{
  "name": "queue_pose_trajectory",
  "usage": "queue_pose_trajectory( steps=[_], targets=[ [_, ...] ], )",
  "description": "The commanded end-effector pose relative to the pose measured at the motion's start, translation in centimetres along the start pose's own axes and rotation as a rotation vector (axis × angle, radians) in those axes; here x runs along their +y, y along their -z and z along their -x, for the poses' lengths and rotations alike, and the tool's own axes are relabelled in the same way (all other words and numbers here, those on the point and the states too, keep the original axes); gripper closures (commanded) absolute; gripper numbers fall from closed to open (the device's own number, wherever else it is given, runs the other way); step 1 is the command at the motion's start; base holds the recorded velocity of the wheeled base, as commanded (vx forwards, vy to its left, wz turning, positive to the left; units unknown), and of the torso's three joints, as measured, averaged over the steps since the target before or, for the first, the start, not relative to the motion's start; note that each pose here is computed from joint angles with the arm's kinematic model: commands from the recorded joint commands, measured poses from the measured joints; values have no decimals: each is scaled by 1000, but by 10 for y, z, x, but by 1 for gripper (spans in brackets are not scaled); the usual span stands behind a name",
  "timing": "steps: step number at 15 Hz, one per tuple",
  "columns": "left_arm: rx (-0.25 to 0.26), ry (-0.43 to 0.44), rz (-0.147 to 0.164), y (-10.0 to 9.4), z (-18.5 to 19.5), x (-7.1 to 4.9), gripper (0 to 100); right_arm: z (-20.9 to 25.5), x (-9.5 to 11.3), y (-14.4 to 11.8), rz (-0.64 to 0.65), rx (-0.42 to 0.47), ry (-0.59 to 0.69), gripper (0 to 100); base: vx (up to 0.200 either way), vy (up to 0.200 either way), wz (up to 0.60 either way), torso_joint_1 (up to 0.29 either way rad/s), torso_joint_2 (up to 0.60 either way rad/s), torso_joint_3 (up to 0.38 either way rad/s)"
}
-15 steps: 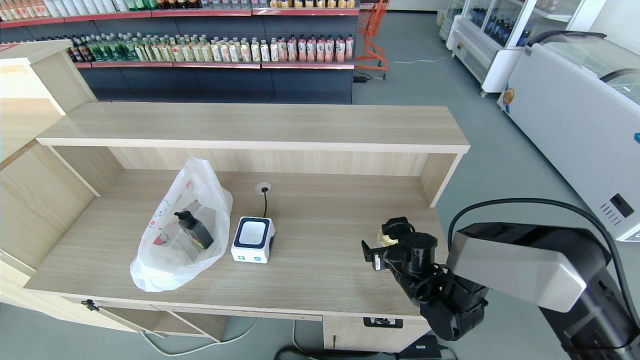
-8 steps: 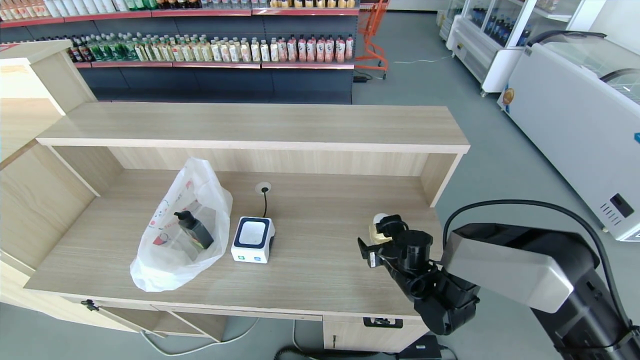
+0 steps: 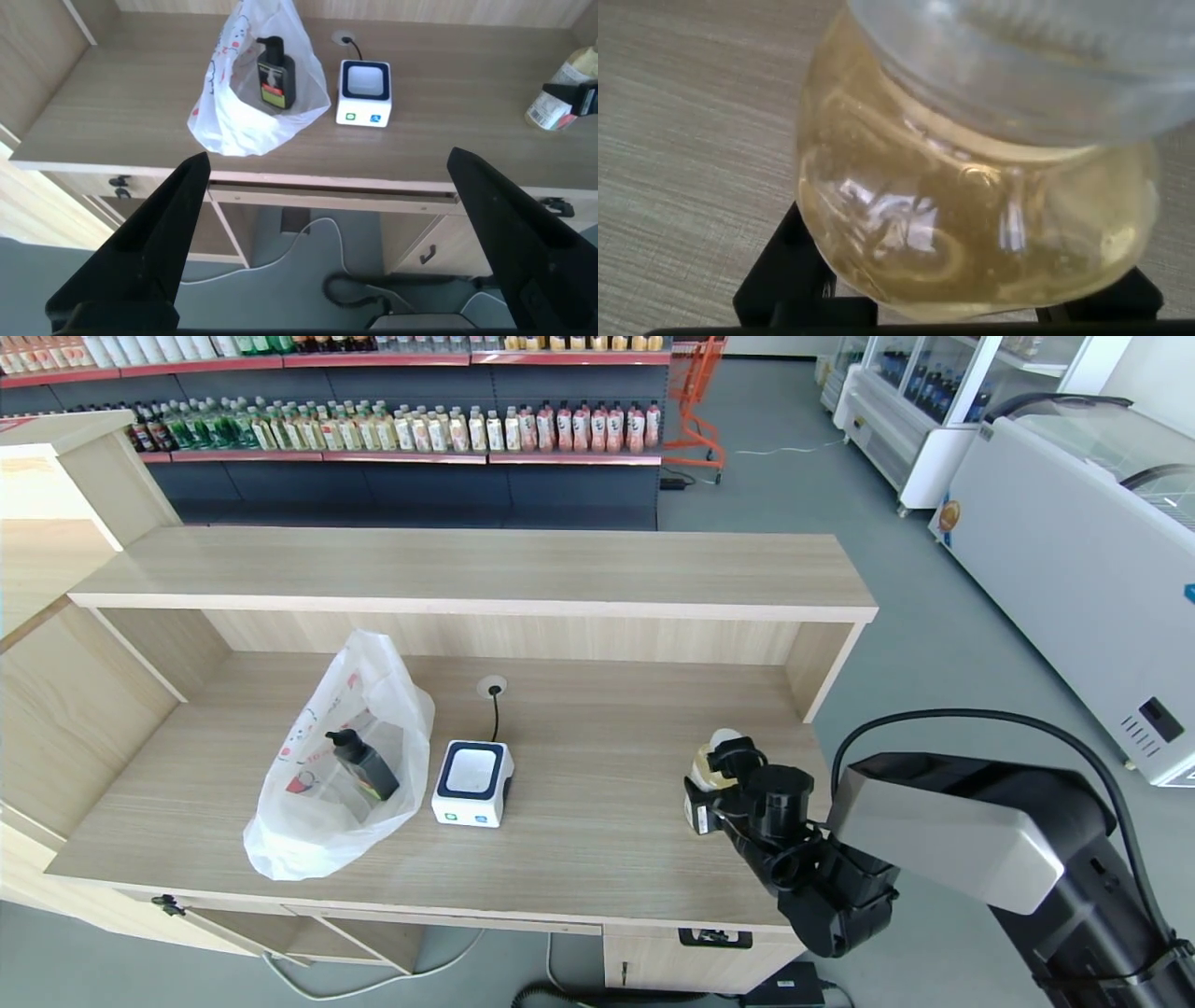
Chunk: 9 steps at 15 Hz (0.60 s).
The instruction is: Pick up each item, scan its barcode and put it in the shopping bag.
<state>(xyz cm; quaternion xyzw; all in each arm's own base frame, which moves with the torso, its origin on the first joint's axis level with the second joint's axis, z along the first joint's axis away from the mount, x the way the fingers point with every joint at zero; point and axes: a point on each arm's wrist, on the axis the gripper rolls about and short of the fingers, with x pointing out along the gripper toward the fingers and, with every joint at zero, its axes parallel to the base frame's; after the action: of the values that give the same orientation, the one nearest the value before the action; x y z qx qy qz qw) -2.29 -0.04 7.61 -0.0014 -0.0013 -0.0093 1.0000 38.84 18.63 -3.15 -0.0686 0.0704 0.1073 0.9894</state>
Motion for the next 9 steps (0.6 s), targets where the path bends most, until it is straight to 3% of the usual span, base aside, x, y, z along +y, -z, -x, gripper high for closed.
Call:
queue_pose_trajectory(
  steps=[1, 3, 6, 9],
  targets=[
    [-1, -2, 0, 0, 0, 0, 0, 0, 0, 3, 2, 8, 2, 100, 0, 0, 0, 0, 0, 0],
    [-1, 0, 0, 0, 0, 0, 0, 0, 0, 3, 0, 5, 1, 100, 0, 0, 0, 0, 0, 0],
    [-1, 0, 0, 0, 0, 0, 0, 14, -22, -48, -109, -62, 0, 100, 0, 0, 0, 0, 0, 0],
    [-1, 0, 0, 0, 0, 0, 0, 70, -83, -117, -185, -12, -248, 100, 0, 0, 0, 0, 0, 0]
  ],
)
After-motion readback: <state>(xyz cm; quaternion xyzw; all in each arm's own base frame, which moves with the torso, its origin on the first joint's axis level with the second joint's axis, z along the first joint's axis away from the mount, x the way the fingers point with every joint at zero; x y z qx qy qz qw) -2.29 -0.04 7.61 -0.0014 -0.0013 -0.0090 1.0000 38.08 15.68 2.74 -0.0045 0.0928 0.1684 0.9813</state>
